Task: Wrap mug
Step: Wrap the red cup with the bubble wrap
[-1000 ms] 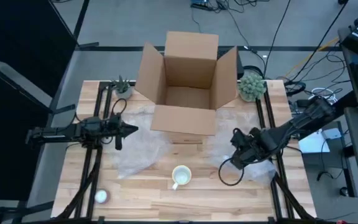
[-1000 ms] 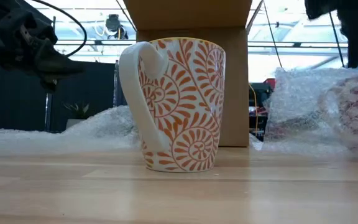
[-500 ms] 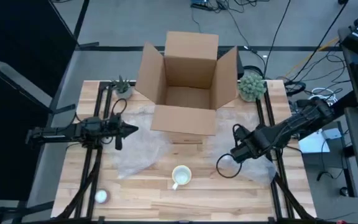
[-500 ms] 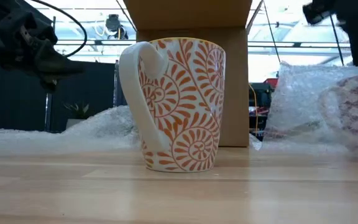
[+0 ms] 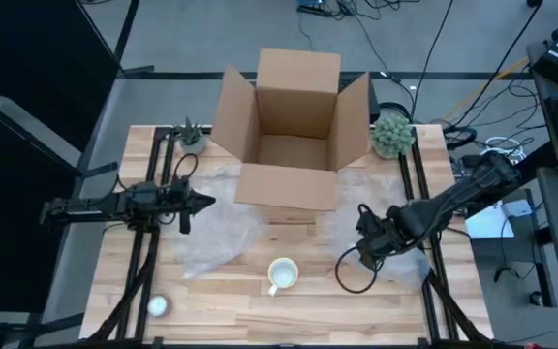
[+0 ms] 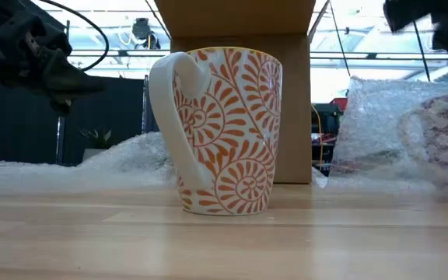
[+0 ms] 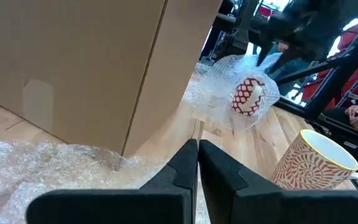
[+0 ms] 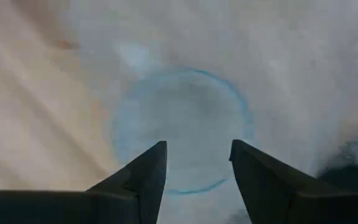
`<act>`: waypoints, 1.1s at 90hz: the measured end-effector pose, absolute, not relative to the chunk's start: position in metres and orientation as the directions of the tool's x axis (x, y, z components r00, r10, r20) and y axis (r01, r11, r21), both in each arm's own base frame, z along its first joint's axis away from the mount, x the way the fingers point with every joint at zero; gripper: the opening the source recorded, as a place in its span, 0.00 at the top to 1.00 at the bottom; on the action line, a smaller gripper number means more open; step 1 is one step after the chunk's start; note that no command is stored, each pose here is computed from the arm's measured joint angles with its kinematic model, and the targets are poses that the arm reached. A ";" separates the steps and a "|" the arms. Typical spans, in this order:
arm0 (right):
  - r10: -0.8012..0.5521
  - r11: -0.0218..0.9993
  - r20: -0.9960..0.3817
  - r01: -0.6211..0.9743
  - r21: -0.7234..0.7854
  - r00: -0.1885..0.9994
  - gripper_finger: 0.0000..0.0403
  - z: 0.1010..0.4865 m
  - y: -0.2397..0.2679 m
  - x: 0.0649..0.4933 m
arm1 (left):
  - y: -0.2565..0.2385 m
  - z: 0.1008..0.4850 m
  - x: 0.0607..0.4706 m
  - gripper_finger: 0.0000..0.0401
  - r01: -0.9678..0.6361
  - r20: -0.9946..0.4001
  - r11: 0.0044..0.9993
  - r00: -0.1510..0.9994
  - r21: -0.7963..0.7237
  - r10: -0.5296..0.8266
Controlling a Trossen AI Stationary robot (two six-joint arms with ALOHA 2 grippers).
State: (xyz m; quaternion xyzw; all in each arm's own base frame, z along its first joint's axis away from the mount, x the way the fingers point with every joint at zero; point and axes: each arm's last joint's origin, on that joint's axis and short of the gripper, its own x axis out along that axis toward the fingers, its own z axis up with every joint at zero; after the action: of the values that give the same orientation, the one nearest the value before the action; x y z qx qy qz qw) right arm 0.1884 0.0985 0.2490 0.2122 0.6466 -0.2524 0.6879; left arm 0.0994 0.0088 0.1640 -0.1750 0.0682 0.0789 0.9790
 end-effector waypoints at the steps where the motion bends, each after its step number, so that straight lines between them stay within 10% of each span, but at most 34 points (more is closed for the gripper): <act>1: -0.072 0.782 -0.997 0.622 -0.033 0.038 0.60 0.247 0.098 0.188 | 0.009 0.164 0.099 0.99 -0.178 -0.161 0.926 0.978 -0.332 0.131; 38: -0.042 0.740 -0.991 0.671 0.054 0.127 0.61 0.188 0.094 0.186 | 0.009 0.164 0.099 0.99 -0.179 -0.161 0.925 0.978 -0.336 0.131; 99: 0.025 0.855 -0.979 0.502 0.126 0.202 0.61 0.196 0.102 0.197 | -0.005 0.174 0.111 0.99 -0.021 -0.077 0.896 0.997 -0.444 -0.015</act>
State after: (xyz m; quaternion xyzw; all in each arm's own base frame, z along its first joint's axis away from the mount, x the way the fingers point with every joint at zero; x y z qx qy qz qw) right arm 0.1972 0.1016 0.1959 0.2161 0.6108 -0.1601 0.7447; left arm 0.1111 -0.0055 0.1737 -0.2285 0.0390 0.0014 0.9728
